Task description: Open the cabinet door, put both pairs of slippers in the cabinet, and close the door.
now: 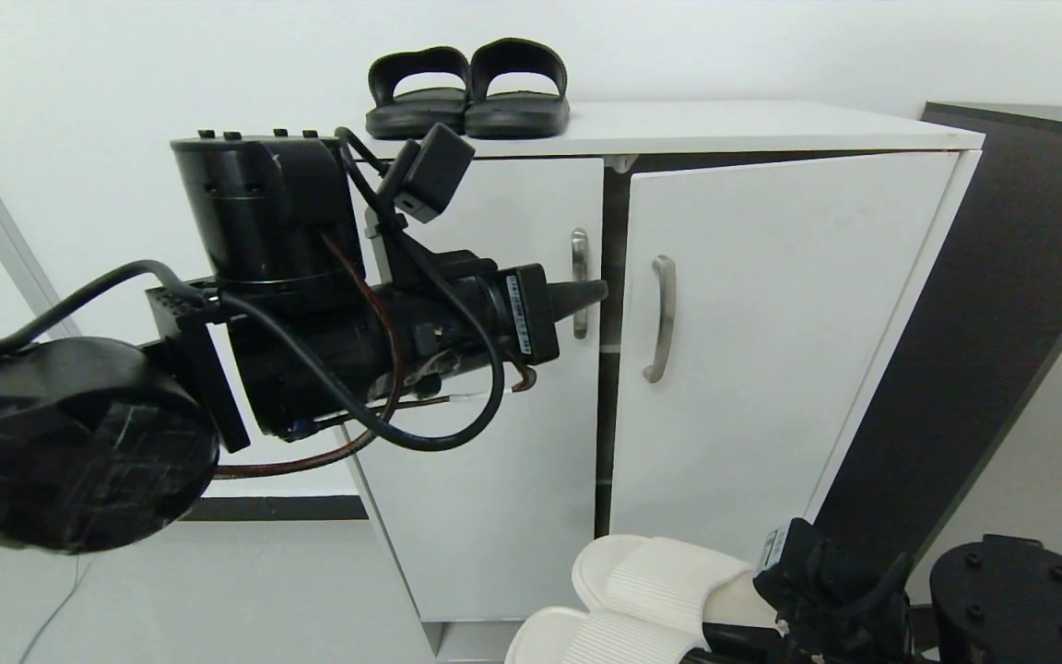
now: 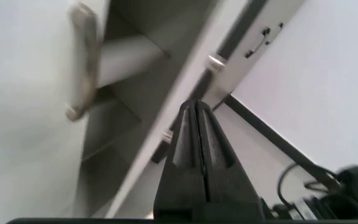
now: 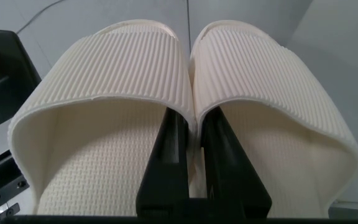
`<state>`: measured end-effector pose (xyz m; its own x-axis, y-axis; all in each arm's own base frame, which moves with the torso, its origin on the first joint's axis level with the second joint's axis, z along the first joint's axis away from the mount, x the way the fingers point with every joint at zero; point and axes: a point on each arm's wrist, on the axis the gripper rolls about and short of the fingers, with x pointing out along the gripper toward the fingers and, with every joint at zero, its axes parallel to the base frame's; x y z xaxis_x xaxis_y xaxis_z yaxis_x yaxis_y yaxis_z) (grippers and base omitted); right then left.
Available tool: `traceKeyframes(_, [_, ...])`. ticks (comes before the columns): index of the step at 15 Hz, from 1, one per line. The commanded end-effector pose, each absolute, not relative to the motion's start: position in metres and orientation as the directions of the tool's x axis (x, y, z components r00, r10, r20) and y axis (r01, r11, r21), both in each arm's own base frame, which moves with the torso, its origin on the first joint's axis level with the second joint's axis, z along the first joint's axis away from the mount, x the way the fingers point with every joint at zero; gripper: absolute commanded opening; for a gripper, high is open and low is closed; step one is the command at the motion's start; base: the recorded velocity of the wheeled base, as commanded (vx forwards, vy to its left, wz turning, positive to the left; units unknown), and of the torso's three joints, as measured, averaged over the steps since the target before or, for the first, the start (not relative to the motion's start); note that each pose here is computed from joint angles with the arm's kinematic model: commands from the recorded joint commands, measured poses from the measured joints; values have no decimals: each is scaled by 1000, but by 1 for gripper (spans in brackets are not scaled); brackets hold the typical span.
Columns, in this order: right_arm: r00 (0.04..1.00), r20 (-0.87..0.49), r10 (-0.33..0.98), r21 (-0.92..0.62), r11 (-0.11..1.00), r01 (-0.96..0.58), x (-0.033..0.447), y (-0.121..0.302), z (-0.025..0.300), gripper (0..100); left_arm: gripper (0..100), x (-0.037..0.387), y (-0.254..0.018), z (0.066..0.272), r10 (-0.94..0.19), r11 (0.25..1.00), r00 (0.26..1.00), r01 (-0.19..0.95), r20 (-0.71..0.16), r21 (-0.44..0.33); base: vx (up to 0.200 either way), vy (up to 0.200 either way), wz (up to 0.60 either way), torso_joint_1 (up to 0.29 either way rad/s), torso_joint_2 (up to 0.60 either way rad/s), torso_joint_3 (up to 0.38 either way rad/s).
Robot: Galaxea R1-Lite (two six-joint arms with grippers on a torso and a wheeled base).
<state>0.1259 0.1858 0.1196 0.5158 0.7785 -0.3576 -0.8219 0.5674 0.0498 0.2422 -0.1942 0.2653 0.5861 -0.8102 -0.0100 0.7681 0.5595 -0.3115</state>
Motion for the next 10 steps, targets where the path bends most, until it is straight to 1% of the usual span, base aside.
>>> traceKeyframes(1, [516,-357,779,50,567,-822,126,186,120,0,0,261,-200,259,-797,578,603,752,-25,-316,0,0,0,0,0,0])
traceKeyframes(6, [506,-367,780,35,556,-831,124,185,117,0,0,286,-218,255,-798,577,603,754,-18,-314,0,0,0,0,0,0])
traceKeyframes(10, [494,-380,782,33,545,-838,121,185,114,0,0,293,-223,257,-798,574,603,757,-4,-311,0,0,0,0,0,0])
